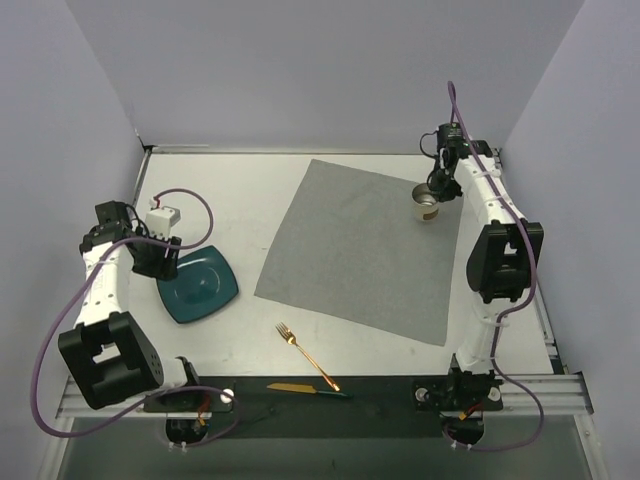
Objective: Set the dinner table for one person
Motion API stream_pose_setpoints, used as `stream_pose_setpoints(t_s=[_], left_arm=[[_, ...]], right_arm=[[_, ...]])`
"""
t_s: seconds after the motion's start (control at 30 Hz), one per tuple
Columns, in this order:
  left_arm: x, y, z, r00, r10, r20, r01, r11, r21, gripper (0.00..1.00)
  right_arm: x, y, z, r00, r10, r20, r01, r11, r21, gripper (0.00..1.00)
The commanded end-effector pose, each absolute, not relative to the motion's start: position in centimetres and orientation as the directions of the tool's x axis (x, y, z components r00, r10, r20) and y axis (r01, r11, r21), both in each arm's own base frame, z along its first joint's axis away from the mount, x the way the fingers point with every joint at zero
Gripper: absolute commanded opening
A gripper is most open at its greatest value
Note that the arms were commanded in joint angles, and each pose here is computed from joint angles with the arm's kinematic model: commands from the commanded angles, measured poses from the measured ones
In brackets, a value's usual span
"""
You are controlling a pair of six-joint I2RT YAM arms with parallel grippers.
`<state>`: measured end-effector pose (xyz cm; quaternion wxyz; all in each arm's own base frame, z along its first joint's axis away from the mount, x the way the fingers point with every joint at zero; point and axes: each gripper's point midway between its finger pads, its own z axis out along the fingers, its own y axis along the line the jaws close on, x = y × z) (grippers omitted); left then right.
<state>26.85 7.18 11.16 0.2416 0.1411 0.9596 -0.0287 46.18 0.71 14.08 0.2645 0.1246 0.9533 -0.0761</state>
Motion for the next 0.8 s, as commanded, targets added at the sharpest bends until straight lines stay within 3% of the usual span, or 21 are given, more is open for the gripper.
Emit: stream_pose_setpoints(t_s=[0.0,0.37,0.6,0.77], left_arm=[[28.3,7.7,12.2,-0.820,0.269,-0.505,0.291,0.956,0.038,0.66],[28.9,7.8,11.5,-0.832,0.252,-0.494,0.278,0.960,0.022,0.66],[28.9,7.8,10.9,-0.835,0.249,-0.491,0.279,0.960,0.012,0.66],[28.6,7.4,10.8,-0.841,0.240,-0.484,0.280,0.960,-0.010,0.66]], right_arm=[[46.9,-0.7,14.4,-0.833,0.213,-0.511,0.290,0.954,-0.076,0.00],[45.4,-1.5,10.5,-0.864,0.297,-0.406,0.337,0.941,-0.028,0.00],[44.6,-2.5,9.0,-0.847,0.340,-0.409,0.355,0.934,0.043,0.00],[44.7,-3.3,8.2,-0.846,0.334,-0.415,0.369,0.930,-0.003,0.00]])
